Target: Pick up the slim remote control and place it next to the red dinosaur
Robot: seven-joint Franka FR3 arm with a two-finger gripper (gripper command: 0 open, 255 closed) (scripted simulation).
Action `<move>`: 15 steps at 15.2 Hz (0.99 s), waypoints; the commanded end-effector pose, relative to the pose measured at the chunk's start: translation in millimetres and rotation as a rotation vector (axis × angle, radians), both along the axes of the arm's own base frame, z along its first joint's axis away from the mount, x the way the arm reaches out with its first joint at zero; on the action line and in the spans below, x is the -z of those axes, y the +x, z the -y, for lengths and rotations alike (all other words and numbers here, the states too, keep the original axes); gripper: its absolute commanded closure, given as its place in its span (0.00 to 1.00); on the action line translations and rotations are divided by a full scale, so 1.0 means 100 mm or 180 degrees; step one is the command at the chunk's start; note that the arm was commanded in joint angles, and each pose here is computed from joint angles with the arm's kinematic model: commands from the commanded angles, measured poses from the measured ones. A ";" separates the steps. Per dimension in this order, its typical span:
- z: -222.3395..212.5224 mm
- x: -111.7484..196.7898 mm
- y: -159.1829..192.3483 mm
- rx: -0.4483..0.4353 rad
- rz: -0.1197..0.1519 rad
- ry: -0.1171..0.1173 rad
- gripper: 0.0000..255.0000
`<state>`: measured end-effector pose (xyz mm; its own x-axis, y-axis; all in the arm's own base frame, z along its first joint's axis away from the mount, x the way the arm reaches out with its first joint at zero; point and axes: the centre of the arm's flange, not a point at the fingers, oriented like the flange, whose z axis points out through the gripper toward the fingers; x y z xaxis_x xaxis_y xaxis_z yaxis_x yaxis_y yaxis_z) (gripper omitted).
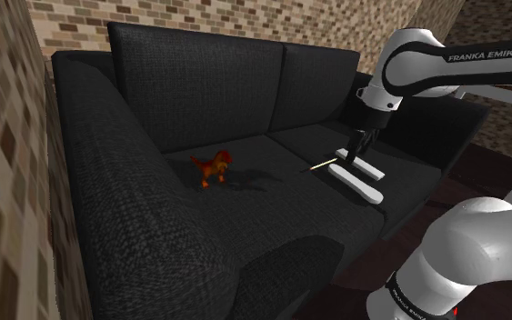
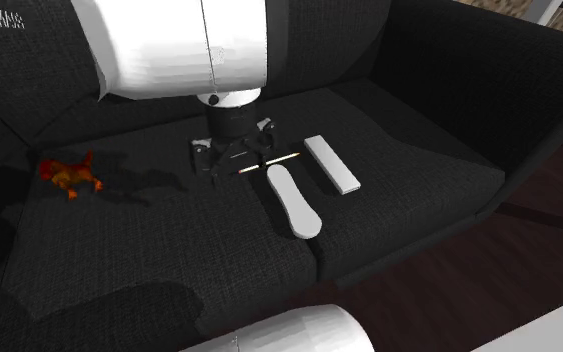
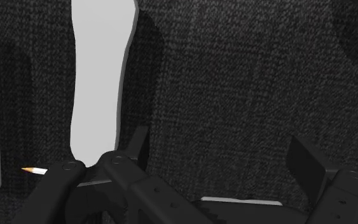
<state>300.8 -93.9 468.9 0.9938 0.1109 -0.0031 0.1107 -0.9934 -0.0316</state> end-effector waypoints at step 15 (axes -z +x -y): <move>1.17 1.17 0.05 0.0143 0.0180 -0.0023 0.00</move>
